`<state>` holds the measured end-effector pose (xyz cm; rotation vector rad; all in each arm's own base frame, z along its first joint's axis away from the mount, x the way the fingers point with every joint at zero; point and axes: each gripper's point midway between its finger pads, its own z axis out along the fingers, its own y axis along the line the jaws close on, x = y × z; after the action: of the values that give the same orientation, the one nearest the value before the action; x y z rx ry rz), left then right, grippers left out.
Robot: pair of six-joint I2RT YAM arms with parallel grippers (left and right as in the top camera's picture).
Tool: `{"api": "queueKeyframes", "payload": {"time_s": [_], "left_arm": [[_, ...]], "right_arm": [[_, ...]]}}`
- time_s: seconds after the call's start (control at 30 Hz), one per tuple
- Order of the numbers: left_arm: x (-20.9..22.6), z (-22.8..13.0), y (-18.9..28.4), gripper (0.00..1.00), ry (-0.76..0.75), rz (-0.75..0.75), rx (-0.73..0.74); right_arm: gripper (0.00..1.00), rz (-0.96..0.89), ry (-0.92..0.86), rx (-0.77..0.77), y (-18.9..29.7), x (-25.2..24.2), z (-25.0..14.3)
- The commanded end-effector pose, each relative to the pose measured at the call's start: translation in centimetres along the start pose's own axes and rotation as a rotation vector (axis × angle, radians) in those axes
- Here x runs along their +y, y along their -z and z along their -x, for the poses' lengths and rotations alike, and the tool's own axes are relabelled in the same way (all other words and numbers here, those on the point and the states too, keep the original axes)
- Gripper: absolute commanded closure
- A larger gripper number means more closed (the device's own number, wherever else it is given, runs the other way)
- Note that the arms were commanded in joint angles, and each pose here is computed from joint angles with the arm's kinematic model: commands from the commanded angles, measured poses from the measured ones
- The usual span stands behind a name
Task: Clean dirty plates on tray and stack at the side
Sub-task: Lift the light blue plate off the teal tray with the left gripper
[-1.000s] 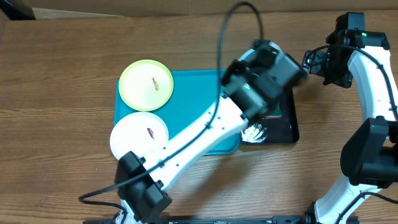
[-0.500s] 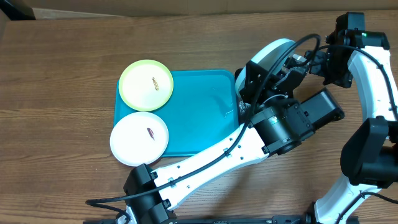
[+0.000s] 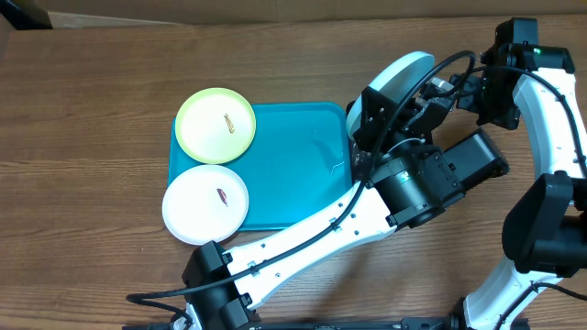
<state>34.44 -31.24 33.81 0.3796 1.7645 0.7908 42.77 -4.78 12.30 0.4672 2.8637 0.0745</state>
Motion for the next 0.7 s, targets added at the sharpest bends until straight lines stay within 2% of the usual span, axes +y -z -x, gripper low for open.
{"api": "queueKeyframes", "payload": {"time_s": [0.0, 0.17, 0.23, 0.3, 0.37, 0.4, 0.47, 0.53, 0.6, 0.67], "left_arm": [[1.1, 0.8, 0.0, 0.96, 0.033, 0.036, -0.010], [0.1, 0.6, -0.1, 0.96, 0.051, -0.022, 0.000], [0.9, 0.7, -0.2, 0.96, 0.012, 0.024, -0.005], [2.6, 0.9, -0.9, 0.96, 0.054, 0.113, -0.005], [1.0, 0.7, -1.5, 0.96, 0.069, 0.013, 0.013], [-0.2, 0.4, -1.4, 0.96, 0.031, -0.055, 0.022], [-0.2, 0.2, -1.4, 0.96, -0.009, -0.056, 0.025], [0.1, 0.2, -1.6, 0.96, 0.048, -0.044, 0.029], [-1.4, -0.2, -2.1, 0.96, 0.119, -0.140, 0.059], [-3.8, -1.0, -2.6, 0.96, 0.127, -0.300, 0.109]], "right_arm": [[0.00, 0.010, 0.004, -0.019, 0.6, 0.3, 0.3], [0.00, 0.010, 0.004, -0.019, 0.6, 0.3, 0.3], [0.00, 0.010, 0.004, -0.019, 0.6, 0.3, 0.3], [0.00, 0.010, 0.004, -0.019, 0.6, 0.3, 0.3], [0.00, 0.010, 0.004, -0.019, 0.6, 0.3, 0.3], [0.00, 0.010, 0.004, -0.019, 0.6, 0.3, 0.3], [0.00, 0.010, 0.004, -0.019, 0.6, 0.3, 0.3], [0.00, 0.010, 0.004, -0.019, 0.6, 0.3, 0.3], [0.00, 0.010, 0.004, -0.019, 0.6, 0.3, 0.3], [0.00, 0.010, 0.004, -0.019, 0.6, 0.3, 0.3]]}}
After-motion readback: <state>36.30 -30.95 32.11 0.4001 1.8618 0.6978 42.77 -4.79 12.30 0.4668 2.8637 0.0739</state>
